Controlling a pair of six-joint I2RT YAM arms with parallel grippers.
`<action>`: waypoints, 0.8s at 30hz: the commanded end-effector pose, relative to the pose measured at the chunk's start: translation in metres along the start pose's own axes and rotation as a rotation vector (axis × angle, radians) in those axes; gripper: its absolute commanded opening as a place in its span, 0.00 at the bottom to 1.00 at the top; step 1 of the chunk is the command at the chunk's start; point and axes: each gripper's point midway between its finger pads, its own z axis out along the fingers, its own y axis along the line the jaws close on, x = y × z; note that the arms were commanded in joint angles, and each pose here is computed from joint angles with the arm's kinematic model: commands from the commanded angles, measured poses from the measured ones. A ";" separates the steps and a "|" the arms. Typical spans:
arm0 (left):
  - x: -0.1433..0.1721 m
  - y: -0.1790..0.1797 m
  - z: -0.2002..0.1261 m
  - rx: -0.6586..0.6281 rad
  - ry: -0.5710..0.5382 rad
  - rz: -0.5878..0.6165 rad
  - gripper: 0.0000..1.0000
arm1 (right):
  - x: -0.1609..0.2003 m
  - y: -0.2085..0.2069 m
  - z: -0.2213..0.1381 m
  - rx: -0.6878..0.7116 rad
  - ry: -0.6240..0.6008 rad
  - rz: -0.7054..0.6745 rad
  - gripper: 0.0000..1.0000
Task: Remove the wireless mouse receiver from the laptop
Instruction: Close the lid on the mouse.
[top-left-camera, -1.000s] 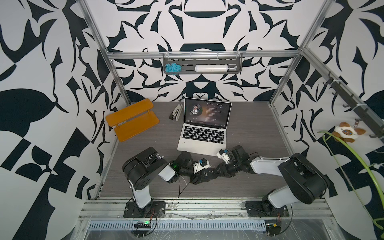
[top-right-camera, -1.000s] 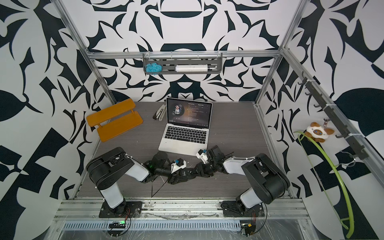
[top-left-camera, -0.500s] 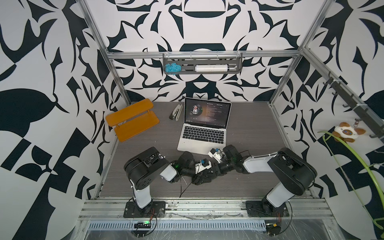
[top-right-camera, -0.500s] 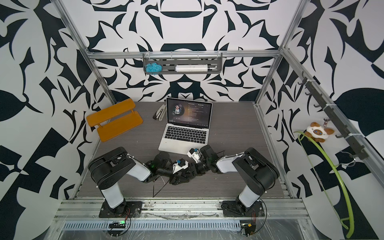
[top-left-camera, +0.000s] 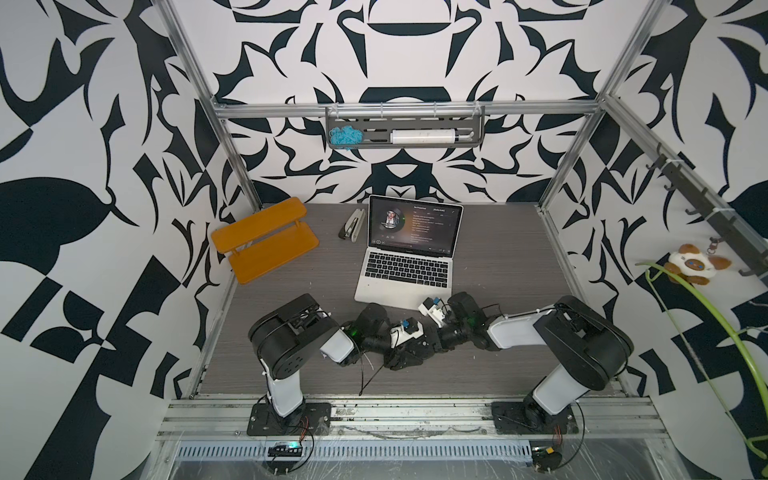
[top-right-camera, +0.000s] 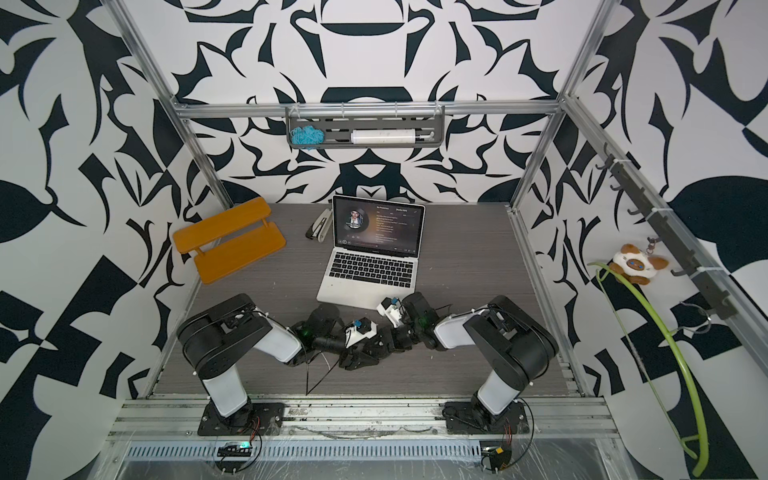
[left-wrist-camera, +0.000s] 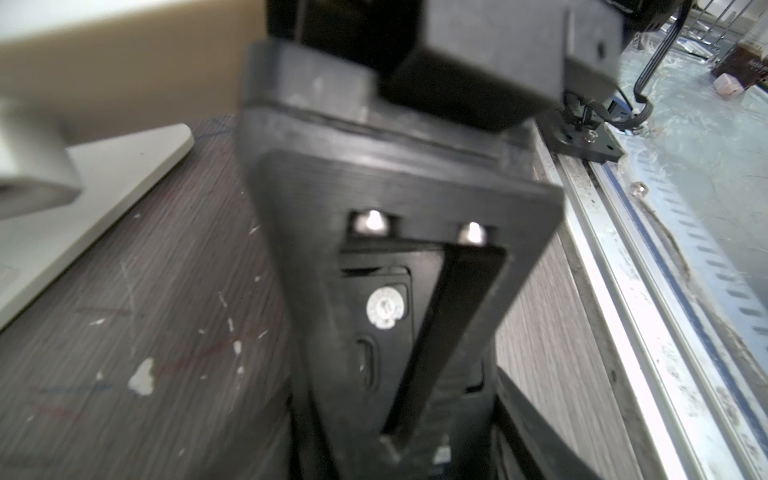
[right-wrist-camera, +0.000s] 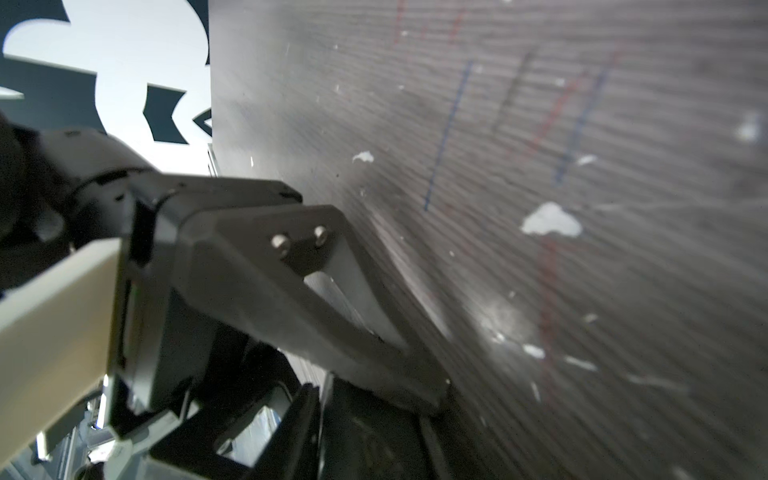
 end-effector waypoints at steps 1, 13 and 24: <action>0.037 -0.003 0.002 -0.017 0.124 -0.138 0.36 | 0.050 -0.041 0.006 0.162 0.121 0.088 0.27; -0.029 0.016 -0.040 -0.033 -0.014 -0.455 0.61 | -0.004 -0.019 -0.020 0.097 -0.100 0.080 0.17; -0.145 0.024 -0.125 -0.059 -0.296 -0.759 0.99 | -0.067 0.057 -0.081 -0.076 -0.381 -0.113 0.17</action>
